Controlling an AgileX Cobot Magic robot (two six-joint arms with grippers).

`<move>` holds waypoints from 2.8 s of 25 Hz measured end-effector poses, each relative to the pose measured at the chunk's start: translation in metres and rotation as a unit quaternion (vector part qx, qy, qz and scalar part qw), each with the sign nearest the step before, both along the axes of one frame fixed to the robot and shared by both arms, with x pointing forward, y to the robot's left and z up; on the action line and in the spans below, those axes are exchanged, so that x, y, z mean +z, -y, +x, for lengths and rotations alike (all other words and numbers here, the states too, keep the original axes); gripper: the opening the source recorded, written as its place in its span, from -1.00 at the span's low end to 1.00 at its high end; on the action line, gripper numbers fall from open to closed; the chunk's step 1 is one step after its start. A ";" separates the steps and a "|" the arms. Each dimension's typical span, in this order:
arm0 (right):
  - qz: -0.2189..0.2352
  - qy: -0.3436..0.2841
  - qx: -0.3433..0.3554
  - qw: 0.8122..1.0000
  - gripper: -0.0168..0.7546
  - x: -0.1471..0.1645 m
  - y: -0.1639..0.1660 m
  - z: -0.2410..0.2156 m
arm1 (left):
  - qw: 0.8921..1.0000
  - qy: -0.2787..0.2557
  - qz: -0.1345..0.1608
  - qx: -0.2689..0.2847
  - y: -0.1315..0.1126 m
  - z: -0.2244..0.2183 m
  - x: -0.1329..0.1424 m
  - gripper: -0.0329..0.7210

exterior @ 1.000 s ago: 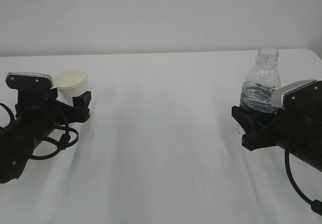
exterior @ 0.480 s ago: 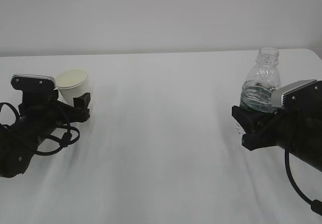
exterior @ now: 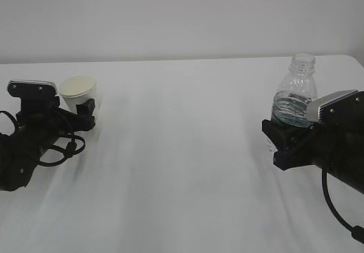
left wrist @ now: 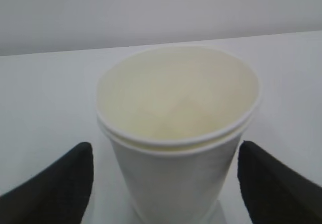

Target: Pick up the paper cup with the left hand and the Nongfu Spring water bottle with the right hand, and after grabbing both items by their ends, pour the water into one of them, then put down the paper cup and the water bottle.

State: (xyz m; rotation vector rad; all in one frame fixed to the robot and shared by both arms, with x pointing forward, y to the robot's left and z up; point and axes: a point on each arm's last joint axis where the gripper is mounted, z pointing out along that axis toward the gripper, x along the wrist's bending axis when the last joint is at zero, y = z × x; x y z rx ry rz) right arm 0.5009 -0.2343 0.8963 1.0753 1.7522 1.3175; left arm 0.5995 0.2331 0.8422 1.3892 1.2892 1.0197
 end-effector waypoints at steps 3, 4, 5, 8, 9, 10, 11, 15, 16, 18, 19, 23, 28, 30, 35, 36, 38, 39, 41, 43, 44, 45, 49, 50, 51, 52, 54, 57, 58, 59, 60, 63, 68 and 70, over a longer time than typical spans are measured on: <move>0.000 0.000 0.000 1.000 0.09 0.000 0.000 0.000 | 1.000 -0.001 0.004 -0.017 0.003 0.002 -0.004 0.82; 0.000 0.000 0.000 1.000 0.09 0.000 0.000 0.000 | 1.000 0.000 0.005 -0.021 0.005 0.004 -0.005 0.82; 0.000 0.000 0.000 1.000 0.09 0.000 0.000 0.000 | 1.000 0.003 0.005 -0.023 0.006 0.007 -0.006 0.81; 0.000 0.000 0.000 1.000 0.09 0.000 0.000 0.000 | 1.000 0.008 0.004 -0.024 0.007 0.013 -0.008 0.81; 0.000 0.000 0.000 1.000 0.09 0.000 0.000 0.000 | 1.000 0.011 0.003 -0.024 0.008 0.015 -0.008 0.81; 0.000 0.000 0.000 1.000 0.09 0.000 0.000 0.000 | 1.000 0.011 0.004 -0.024 0.008 0.016 -0.009 0.81; 0.000 0.000 0.000 1.000 0.09 0.000 0.000 0.000 | 1.000 0.010 0.004 -0.025 0.008 0.017 -0.011 0.81; 0.000 0.000 0.000 1.000 0.09 0.000 0.000 0.000 | 1.000 0.012 0.004 -0.027 0.009 0.021 -0.014 0.80; 0.000 0.000 0.000 1.000 0.09 0.000 0.000 0.000 | 1.000 0.015 0.003 -0.027 0.009 0.022 -0.013 0.80; 0.000 0.000 0.000 1.000 0.09 0.000 0.000 0.000 | 0.999 0.020 0.002 -0.027 0.010 0.025 -0.011 0.79; 0.000 0.000 0.000 1.000 0.09 0.000 0.000 0.000 | 0.999 0.021 0.002 -0.027 0.010 0.026 -0.011 0.78; 0.000 0.000 0.000 1.000 0.09 0.000 0.000 0.000 | 0.999 0.022 0.002 -0.027 0.010 0.026 -0.010 0.76; 0.000 0.000 0.000 1.000 0.09 0.000 0.000 0.000 | 0.999 0.020 0.002 -0.027 0.010 0.026 -0.012 0.66; 0.000 0.000 0.000 1.000 0.09 0.000 0.000 0.000 | 0.999 0.018 0.003 -0.027 0.010 0.025 -0.013 0.60; 0.000 0.000 0.000 1.000 0.09 0.000 0.000 0.000 | 0.999 0.018 0.003 -0.027 0.010 0.025 -0.013 0.42; 0.000 0.000 0.000 1.000 0.09 0.000 0.000 0.000 | 0.999 0.019 0.003 -0.027 0.010 0.026 -0.013 0.38; 0.000 0.000 0.000 1.000 0.09 0.000 0.000 0.000 | 0.999 0.020 0.002 -0.027 0.010 0.026 -0.013 0.31; 0.000 0.000 0.000 1.000 0.09 0.000 0.000 0.000 | 0.999 0.020 0.002 -0.027 0.010 0.026 -0.013 0.27; 0.000 0.000 0.000 1.000 0.09 0.000 0.000 0.000 | 0.999 0.020 0.002 -0.027 0.010 0.026 -0.013 0.22; 0.000 0.000 0.000 1.000 0.09 0.000 0.000 0.000 | 0.999 0.020 0.002 -0.027 0.010 0.026 -0.013 0.20; 0.000 0.000 0.000 1.000 0.09 0.000 0.000 0.000 | 0.999 0.020 0.003 -0.028 0.011 0.026 -0.013 0.20; 0.000 0.000 0.000 1.000 0.09 0.000 0.000 0.000 | 0.999 0.020 0.003 -0.029 0.011 0.026 -0.013 0.20; 0.000 0.000 0.000 1.000 0.09 0.000 0.000 0.000 | 0.999 0.028 0.004 -0.040 0.013 0.027 -0.007 0.19; 0.000 0.000 0.000 1.000 0.09 0.000 0.000 0.000 | 0.999 0.029 0.006 -0.044 0.013 0.026 -0.004 0.19; 0.000 0.000 0.000 1.000 0.09 0.000 0.000 0.000 | 0.998 0.033 0.007 -0.053 0.014 0.024 0.000 0.19; 0.000 0.000 -0.001 1.000 0.09 0.000 0.000 0.000 | 0.997 0.037 0.009 -0.061 0.015 0.022 0.005 0.19; 0.001 0.000 -0.004 1.000 0.09 0.000 0.001 0.000 | 0.997 0.039 0.011 -0.071 0.015 0.015 0.014 0.19; 0.002 0.000 -0.012 1.000 0.09 0.000 0.002 0.001 | 0.996 0.041 0.014 -0.082 0.014 0.001 0.027 0.19; 0.003 0.000 -0.014 1.000 0.09 0.000 0.002 0.001 | 0.995 0.042 0.015 -0.087 0.014 -0.004 0.032 0.19; 0.003 0.000 -0.014 1.000 0.09 0.000 0.002 0.001 | 0.994 0.045 0.017 -0.095 0.014 -0.008 0.037 0.19; 0.003 0.000 -0.014 1.000 0.09 0.000 0.002 0.001 | 0.993 0.047 0.019 -0.103 0.015 -0.012 0.042 0.19; 0.003 0.000 -0.014 1.000 0.09 0.000 0.002 0.001 | 0.988 0.058 0.029 -0.143 0.020 -0.022 0.053 0.19; 0.002 -0.001 -0.014 1.000 0.09 0.000 0.002 0.000 | 0.973 0.052 -0.001 -0.224 0.034 -0.031 0.058 0.18; 0.002 -0.005 -0.014 1.000 0.09 -0.001 0.003 -0.002 | 0.965 0.038 -0.024 -0.258 0.039 -0.034 0.057 0.18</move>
